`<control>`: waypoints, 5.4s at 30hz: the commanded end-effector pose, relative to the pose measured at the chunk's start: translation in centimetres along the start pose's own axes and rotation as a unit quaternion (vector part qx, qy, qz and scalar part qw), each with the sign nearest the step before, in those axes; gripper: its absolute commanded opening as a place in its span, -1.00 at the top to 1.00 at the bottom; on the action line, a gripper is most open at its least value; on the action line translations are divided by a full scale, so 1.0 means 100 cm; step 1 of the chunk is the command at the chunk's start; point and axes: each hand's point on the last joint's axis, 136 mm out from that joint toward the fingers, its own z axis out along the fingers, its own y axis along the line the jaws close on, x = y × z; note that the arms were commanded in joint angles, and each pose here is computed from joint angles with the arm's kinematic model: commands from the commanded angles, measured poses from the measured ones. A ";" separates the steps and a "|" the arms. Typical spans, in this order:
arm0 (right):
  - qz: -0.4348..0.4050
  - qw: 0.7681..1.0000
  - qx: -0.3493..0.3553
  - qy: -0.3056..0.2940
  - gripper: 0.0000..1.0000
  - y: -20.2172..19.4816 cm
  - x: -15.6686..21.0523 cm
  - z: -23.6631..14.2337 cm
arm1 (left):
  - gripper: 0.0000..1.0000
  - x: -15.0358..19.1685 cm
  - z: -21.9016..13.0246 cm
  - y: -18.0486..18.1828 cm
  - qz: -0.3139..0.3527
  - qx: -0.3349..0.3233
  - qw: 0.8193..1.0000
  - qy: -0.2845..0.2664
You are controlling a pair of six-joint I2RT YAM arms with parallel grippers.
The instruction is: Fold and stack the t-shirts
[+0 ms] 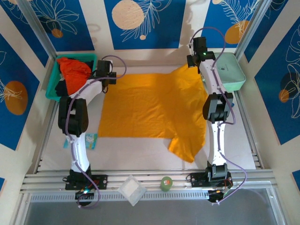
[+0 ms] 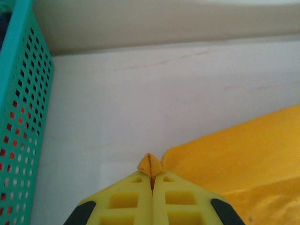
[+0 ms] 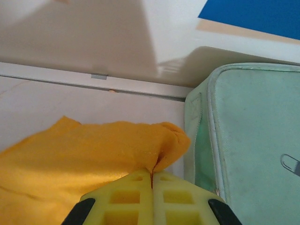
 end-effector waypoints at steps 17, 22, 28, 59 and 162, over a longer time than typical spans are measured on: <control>0.085 0.995 -0.036 -0.028 1.00 -0.005 0.020 -0.074 | 1.00 0.004 -0.012 0.019 0.021 -0.030 0.999 0.004; 0.104 0.994 -0.039 -0.017 1.00 -0.005 0.052 -0.097 | 1.00 0.010 -0.024 0.018 0.019 -0.023 1.000 0.009; 0.133 0.990 -0.047 0.012 1.00 0.002 0.101 -0.110 | 1.00 0.026 -0.038 0.019 0.013 -0.017 1.000 0.019; 0.214 0.928 -0.078 0.294 0.14 0.068 0.310 -0.114 | -0.21 0.094 -0.072 0.040 0.010 -0.060 0.995 0.084; 0.278 0.924 -0.020 0.261 0.38 0.031 0.261 -0.137 | -0.26 0.160 -0.177 0.003 -0.150 0.061 0.973 0.166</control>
